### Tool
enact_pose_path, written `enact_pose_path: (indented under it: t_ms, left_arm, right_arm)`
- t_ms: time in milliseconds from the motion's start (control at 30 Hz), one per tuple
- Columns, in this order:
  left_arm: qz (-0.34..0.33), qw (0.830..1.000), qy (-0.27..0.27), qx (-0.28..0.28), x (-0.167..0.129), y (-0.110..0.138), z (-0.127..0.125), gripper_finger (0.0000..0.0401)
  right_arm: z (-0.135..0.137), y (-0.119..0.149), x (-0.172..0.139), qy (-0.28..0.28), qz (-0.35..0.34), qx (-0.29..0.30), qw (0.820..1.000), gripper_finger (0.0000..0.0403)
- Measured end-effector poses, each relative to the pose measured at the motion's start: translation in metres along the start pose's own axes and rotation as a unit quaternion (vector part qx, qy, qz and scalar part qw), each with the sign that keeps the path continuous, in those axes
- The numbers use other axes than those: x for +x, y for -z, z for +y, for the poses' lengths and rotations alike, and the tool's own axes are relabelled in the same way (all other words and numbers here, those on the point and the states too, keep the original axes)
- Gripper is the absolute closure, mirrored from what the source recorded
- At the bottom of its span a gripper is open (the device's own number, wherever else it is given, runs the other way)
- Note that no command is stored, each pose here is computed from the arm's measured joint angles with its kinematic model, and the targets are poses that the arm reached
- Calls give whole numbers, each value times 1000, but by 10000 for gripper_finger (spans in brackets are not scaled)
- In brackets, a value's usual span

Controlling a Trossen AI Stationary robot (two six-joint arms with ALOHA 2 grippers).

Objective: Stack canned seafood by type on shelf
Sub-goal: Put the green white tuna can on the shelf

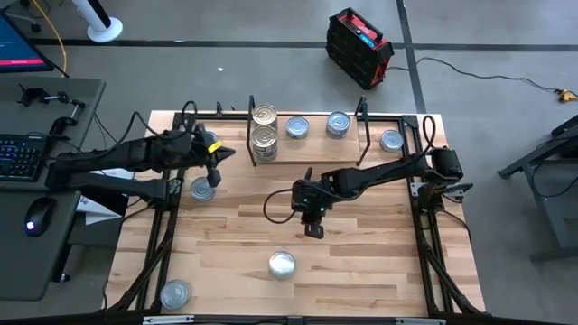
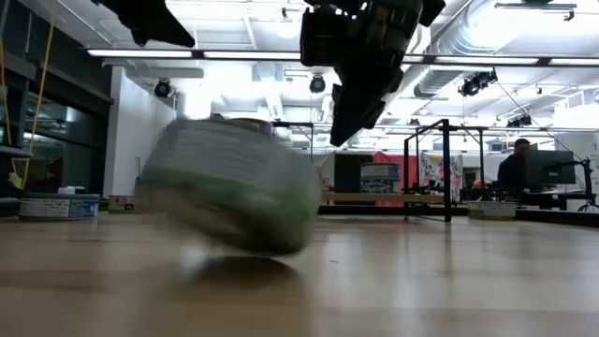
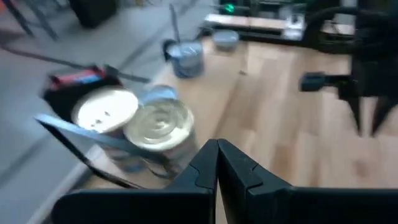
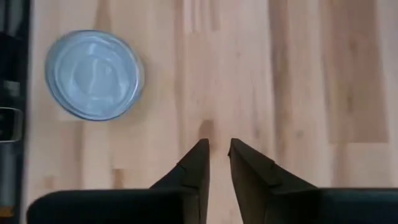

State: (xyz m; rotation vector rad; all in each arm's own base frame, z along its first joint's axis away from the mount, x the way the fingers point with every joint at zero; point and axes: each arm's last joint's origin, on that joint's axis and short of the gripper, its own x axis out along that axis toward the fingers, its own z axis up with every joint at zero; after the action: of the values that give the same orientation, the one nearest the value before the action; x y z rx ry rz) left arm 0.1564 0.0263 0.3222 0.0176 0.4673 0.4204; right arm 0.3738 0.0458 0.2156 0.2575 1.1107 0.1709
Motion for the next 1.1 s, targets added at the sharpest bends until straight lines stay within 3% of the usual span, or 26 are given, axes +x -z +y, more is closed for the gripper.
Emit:
enact_pose_path:
  t_ms: [133, 233, 333, 467, 567, 733, 900, 1100]
  left_arm:
    - [23, 993, 101, -48, 10, 13, -10, 401]
    - [19, 982, 167, -82, 26, 33, -22, 401]
    - [20, 974, 195, -116, 45, 66, -37, 401]
    - [4, 957, 243, -156, 60, 98, -60, 401]
    - [12, 951, 277, -137, 65, 107, -79, 401]
    - [26, 951, 302, -57, 77, 103, -118, 401]
    - [54, 950, 306, 14, 100, 95, -166, 401]
    - [137, 943, 300, 50, 118, 94, -224, 401]
  right_arm:
    - [3, 1, 0, -47, 14, 34, 998, 347]
    - [13, 4, 2, -65, 28, 58, 996, 367]
    - [34, 11, 7, -75, 41, 64, 994, 396]
    - [69, 25, 15, -68, 59, 103, 991, 396]
    - [98, 36, 26, -81, 64, 121, 987, 400]
    - [136, 54, 55, -98, 70, 134, 984, 402]
    - [151, 63, 74, -107, 63, 119, 985, 402]
    - [155, 74, 76, -48, 45, 41, 997, 403]
